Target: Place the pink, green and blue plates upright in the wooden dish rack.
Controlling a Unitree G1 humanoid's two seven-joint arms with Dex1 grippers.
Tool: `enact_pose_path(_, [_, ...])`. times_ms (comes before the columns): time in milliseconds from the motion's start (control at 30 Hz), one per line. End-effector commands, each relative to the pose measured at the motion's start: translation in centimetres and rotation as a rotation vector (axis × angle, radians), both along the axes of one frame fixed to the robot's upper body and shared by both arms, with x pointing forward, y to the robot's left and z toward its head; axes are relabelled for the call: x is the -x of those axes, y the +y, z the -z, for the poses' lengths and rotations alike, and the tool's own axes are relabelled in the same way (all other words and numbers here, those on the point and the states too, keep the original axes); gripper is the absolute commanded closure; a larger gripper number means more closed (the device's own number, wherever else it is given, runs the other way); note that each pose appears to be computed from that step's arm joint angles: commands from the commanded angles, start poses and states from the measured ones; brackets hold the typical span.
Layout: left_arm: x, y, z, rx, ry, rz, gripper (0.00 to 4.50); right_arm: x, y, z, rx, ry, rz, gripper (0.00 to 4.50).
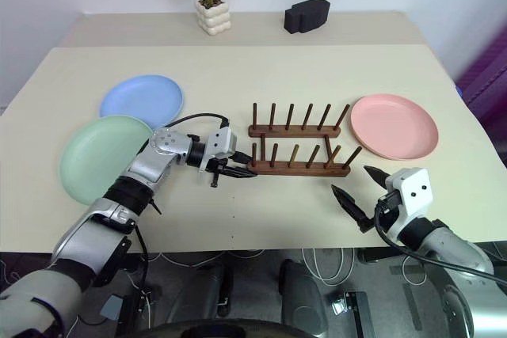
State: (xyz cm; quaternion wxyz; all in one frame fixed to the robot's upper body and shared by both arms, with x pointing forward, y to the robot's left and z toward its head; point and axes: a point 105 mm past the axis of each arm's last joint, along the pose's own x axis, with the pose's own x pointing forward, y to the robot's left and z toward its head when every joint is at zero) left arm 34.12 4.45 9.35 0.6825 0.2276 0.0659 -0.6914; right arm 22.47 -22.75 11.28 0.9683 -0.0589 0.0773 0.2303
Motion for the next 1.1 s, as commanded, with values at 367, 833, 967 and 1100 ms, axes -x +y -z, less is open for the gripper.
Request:
enact_pose_path(367, [-1.8, 0.8, -1.9, 0.038, -0.065, -0.07, 1.35, 0.4, -0.1, 0.4, 0.053, 0.001, -0.026, 0.0])
enact_pose_path(833, [2.2, 3.6, -3.1, 0.025, 0.052, -0.073, 4.5, -0.1, 1.2, 0.6, 0.068, 0.09, -0.105, 3.99])
enact_pose_path(967, [3.9, 2.2, -2.3, 0.015, 0.092, -0.039, 4.5, -0.8, 1.0, 1.8, 0.127, 0.134, -0.093, 4.48])
enact_pose_path(1100, [5.1, 1.0, -0.7, -0.032, 0.073, -0.025, 4.5, -1.4, 0.4, 3.3, 0.191, 0.169, -0.074, 4.48])
